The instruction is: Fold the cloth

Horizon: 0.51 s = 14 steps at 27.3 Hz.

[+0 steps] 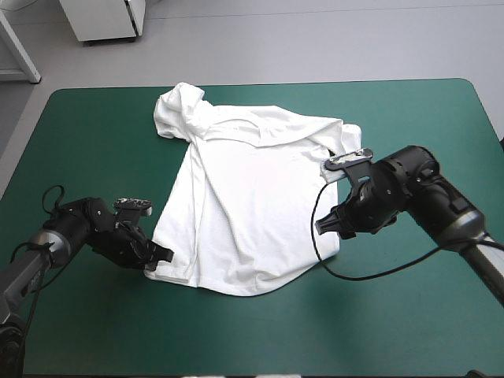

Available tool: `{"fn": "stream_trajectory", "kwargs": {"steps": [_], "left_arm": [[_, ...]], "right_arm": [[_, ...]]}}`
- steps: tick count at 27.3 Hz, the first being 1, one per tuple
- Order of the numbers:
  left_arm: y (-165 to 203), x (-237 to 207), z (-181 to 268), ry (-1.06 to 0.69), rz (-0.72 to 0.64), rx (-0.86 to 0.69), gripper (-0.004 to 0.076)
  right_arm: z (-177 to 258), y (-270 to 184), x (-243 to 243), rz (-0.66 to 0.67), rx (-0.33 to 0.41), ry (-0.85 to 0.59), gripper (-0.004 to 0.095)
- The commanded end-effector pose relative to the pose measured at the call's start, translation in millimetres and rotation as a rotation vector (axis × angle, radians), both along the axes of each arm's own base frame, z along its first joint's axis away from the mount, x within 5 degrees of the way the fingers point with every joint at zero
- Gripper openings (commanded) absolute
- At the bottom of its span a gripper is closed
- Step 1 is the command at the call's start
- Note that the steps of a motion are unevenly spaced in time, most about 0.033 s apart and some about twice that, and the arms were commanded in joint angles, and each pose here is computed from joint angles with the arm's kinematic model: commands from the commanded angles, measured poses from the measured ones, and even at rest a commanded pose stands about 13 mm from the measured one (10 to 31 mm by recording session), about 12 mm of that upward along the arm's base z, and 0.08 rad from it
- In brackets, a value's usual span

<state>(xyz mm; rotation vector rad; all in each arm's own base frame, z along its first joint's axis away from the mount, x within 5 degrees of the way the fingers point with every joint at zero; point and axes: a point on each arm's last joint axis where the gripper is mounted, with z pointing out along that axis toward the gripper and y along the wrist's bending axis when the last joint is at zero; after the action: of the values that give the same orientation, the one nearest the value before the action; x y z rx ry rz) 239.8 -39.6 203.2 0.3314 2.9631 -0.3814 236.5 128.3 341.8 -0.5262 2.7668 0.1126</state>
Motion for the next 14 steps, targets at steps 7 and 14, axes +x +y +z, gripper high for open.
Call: {"fn": "stream_trajectory", "kwargs": {"steps": [7,14], "left_arm": [[-7.6,-0.6,-2.3,0.011,0.004,-0.043,-0.0009],[-7.6,-0.6,-2.3,0.010,-0.001,-0.043,-0.0009]], "right_arm": [[-47.6,25.0,35.3,0.002,0.004,0.096,0.0536],[-80.3,38.2,47.6,-0.007,0.019,0.202,0.0535]]}}
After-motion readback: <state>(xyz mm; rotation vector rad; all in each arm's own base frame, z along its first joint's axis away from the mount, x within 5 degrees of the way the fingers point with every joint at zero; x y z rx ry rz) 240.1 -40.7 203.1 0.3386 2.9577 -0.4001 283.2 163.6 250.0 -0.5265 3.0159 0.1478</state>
